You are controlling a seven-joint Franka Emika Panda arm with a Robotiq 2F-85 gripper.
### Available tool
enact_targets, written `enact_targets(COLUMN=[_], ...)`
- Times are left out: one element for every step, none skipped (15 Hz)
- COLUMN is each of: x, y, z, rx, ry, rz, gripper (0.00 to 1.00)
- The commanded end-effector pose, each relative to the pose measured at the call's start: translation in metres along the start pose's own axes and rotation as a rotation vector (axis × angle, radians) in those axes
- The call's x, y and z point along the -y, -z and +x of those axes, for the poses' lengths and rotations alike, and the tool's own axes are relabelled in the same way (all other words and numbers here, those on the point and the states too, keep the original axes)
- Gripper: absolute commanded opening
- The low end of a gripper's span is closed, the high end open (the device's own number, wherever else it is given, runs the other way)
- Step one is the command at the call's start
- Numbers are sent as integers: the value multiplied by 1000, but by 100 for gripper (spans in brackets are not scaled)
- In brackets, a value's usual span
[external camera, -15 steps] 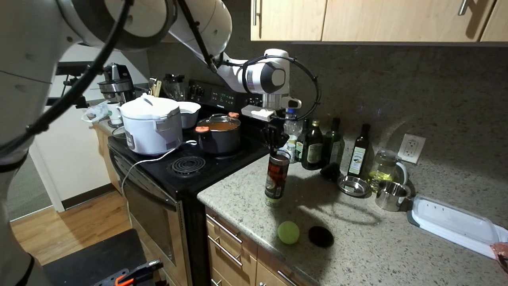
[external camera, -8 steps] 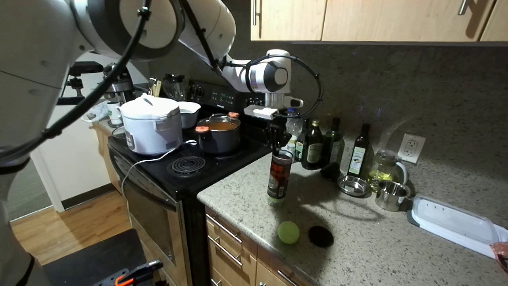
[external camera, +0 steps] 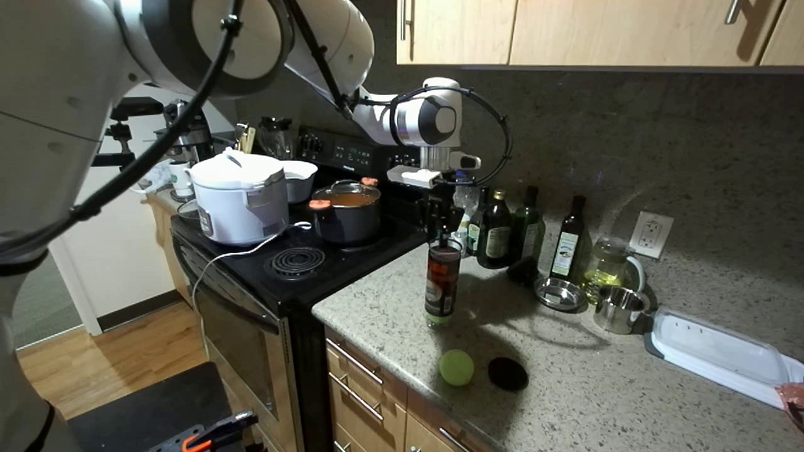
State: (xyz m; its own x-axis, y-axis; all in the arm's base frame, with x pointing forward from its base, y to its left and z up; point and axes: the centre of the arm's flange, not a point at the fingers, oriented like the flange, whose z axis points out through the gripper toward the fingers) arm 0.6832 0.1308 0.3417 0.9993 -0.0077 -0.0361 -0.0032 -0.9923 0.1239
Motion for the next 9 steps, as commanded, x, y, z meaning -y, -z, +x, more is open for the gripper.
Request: enact_targets(x=[-2,-2,-2,-2,-2,-2,-1,-1,-1], y=[12,13,15,17,19,21,22,26,29], z=[-2,-3,-3,-4,-5,-6,-7,-9,-10], rx=[-1,-3,-6,-10,-11,-14,-17,-22,-27], ry=[-23,-22,-22,-21,-17,-17,-14,-15,-14], rz=[1,2,3,6,14,21,27,35,42], gripper=[65,67,70,66,69,72,75,78,82])
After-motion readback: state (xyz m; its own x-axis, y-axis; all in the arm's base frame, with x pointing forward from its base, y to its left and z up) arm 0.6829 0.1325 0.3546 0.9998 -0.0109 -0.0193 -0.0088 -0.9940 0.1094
